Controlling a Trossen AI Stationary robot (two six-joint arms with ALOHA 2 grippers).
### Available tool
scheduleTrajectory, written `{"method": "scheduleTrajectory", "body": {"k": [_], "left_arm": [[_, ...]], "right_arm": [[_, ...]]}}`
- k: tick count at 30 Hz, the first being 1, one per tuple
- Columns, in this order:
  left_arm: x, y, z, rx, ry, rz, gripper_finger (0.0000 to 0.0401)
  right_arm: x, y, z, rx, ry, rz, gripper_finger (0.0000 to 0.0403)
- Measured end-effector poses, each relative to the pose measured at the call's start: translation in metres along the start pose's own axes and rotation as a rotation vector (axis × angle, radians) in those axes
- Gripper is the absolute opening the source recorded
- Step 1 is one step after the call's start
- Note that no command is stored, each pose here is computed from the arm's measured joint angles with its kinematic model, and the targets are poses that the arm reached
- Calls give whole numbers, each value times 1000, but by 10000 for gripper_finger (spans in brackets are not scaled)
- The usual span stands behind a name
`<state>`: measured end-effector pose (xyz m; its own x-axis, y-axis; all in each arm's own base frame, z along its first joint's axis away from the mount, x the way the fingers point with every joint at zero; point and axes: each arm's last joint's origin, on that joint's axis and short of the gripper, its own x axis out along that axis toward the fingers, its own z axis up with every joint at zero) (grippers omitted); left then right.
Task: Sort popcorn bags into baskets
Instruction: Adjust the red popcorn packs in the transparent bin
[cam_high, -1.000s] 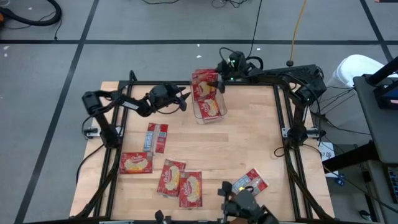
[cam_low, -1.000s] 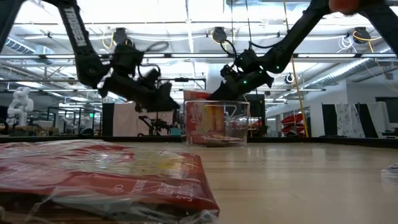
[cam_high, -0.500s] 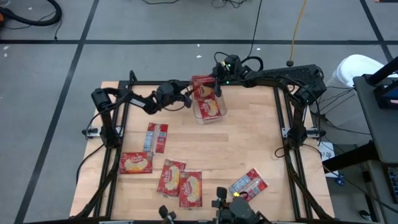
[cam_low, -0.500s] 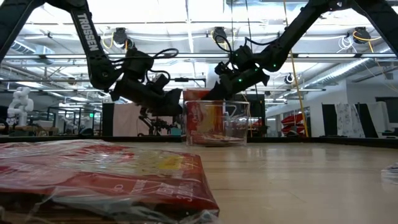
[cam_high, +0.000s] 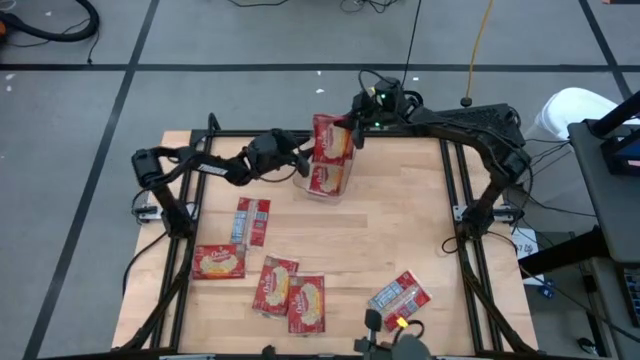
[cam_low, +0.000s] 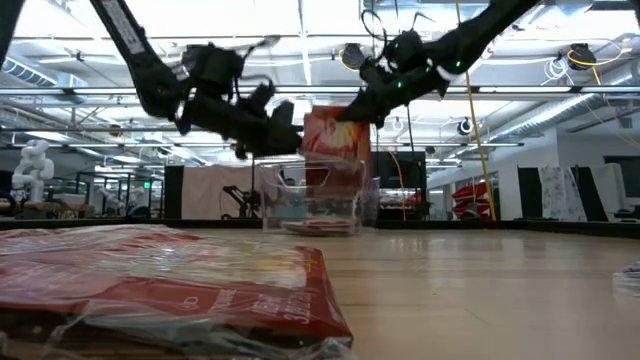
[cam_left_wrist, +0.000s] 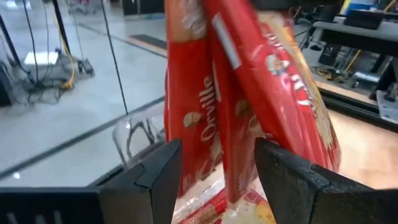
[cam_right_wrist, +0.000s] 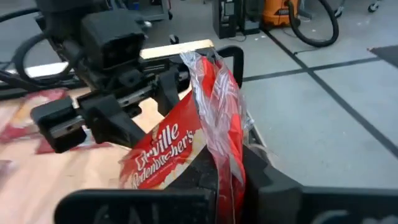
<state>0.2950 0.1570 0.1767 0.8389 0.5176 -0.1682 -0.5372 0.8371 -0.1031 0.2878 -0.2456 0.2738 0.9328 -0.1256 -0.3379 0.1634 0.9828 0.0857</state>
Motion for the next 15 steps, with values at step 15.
{"method": "scheduleTrajectory", "body": {"k": [15], "left_arm": [[-59, -64, 11, 301, 324, -213, 193]], "right_arm": [[-11, 45, -17, 247, -86, 7, 2]]}}
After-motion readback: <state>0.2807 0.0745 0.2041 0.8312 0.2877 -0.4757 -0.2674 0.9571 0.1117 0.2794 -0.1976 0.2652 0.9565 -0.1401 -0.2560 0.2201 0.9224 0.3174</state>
